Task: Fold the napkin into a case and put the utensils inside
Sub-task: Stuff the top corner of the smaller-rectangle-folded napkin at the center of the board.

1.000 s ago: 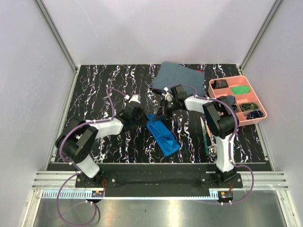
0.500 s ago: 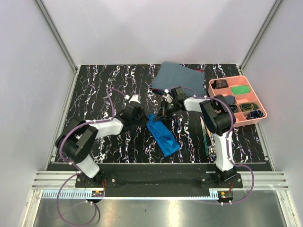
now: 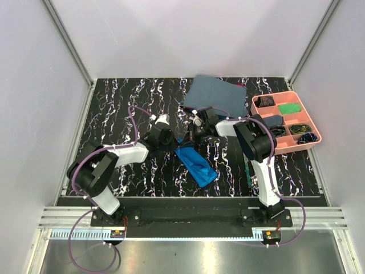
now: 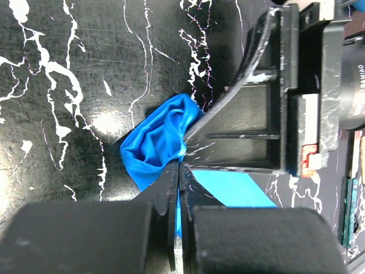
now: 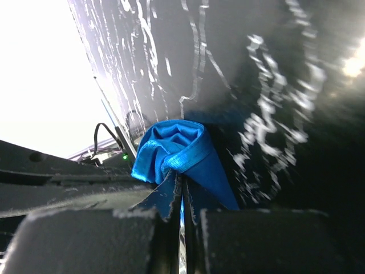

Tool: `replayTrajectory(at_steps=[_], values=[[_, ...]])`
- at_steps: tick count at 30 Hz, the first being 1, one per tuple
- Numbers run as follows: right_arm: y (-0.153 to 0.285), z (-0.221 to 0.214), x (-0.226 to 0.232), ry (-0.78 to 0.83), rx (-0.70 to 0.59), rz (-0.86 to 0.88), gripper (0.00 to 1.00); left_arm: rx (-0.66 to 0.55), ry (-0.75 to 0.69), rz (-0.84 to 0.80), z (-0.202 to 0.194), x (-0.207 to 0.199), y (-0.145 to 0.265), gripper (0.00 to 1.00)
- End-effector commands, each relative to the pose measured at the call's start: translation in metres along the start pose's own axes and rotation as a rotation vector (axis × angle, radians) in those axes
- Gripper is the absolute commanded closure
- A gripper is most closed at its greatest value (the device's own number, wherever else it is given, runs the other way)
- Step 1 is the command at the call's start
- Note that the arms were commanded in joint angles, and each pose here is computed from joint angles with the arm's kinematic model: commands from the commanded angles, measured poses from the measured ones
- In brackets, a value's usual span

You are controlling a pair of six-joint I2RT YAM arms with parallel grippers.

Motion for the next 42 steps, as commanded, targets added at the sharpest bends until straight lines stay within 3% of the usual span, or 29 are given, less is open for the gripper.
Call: replayTrajectory(at_steps=[1,11,13,15,17,30,36,37,38,42], values=[[-0.012,0.006,0.019,0.049,0.010,0.088,1.00,-0.025,-0.009,-0.056,0.008,-0.013,-0.004,1.00],[-0.021,-0.001,0.005,-0.002,0.054,0.117,0.99,-0.015,0.007,-0.036,0.008,-0.009,-0.020,0.99],[-0.020,-0.003,0.004,-0.001,0.045,0.104,0.98,-0.013,0.017,-0.031,0.006,-0.006,-0.027,0.95],[-0.015,-0.005,0.006,0.012,0.033,0.085,0.98,-0.007,0.046,-0.013,0.002,0.003,-0.034,0.82],[-0.006,-0.007,0.010,0.034,0.019,0.049,0.97,-0.006,0.069,0.010,-0.003,0.012,-0.035,0.77],[0.044,-0.013,0.029,0.076,-0.036,-0.034,0.95,0.002,0.099,0.045,-0.007,0.031,-0.025,0.62],[0.070,-0.020,0.035,0.111,-0.067,-0.111,0.95,-0.004,0.073,0.003,0.001,0.022,-0.011,0.55],[0.074,-0.026,0.034,0.109,-0.059,-0.128,0.94,-0.003,0.069,-0.007,0.003,0.019,-0.008,0.54],[0.077,-0.028,0.032,0.109,-0.069,-0.149,0.94,-0.013,0.064,-0.027,0.007,0.014,-0.003,0.45],[0.087,-0.040,0.022,0.090,-0.064,-0.185,0.94,-0.014,0.059,-0.082,0.014,0.003,0.008,0.38]])
Point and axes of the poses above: each gripper's point midway between its finger pads, its own y axis back along the fingers, its own x axis along the line the jaws close on, z = x × y, the point moved 10 cm from there along y, back along the fingers, and after that the axes turned 3 degrees about y, right-handed, at the moved point
